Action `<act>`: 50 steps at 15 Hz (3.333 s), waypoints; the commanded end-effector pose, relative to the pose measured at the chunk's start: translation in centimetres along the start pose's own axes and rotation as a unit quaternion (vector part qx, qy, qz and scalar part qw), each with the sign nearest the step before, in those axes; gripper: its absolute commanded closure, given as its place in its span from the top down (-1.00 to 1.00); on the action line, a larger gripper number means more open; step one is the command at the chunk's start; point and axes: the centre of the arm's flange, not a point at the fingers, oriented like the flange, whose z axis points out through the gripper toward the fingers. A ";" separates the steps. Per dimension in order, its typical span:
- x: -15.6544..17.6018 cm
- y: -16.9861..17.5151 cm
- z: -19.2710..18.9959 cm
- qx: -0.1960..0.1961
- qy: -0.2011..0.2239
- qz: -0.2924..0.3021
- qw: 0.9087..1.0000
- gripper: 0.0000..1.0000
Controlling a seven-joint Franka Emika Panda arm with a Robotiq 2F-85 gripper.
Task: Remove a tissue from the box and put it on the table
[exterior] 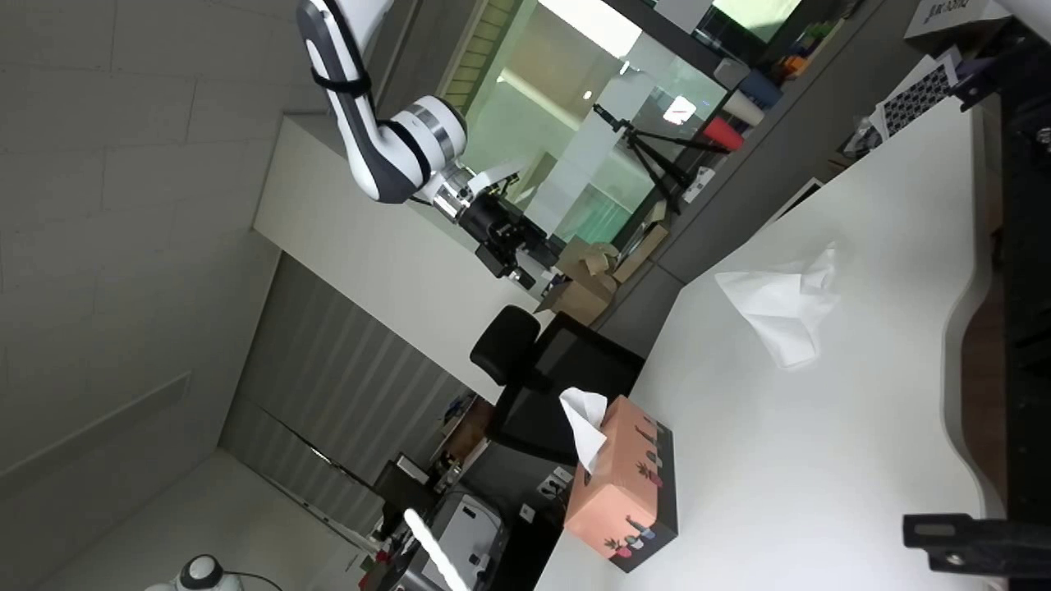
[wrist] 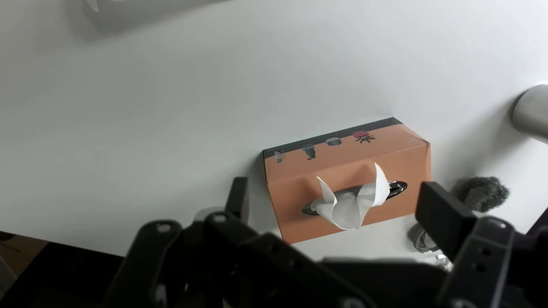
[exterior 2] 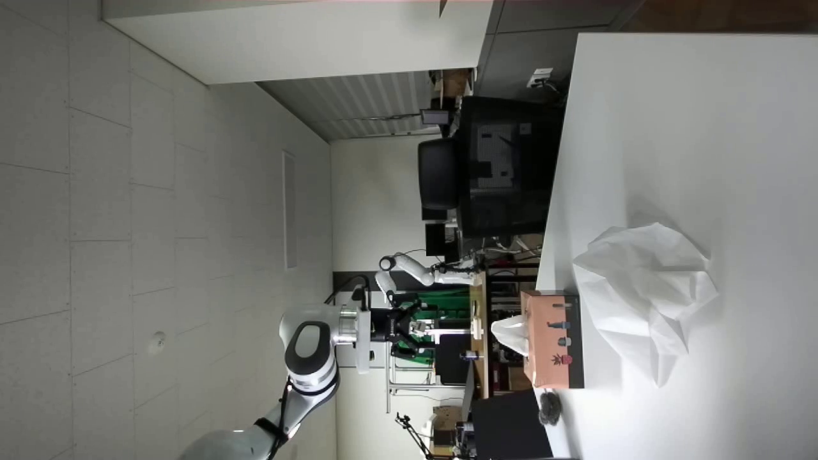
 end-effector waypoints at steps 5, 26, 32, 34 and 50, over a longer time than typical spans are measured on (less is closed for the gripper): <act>0.0 0.0 0.0 0.000 0.000 0.000 1.000 1.00; 13.0 -3.8 14.1 -0.002 0.120 0.269 0.956 1.00; 14.0 -6.8 16.7 -0.014 0.089 0.405 0.910 1.00; 14.0 -7.5 17.3 -0.025 0.073 0.445 0.892 1.00; 14.2 -9.0 20.3 -0.064 0.064 0.562 0.822 -0.19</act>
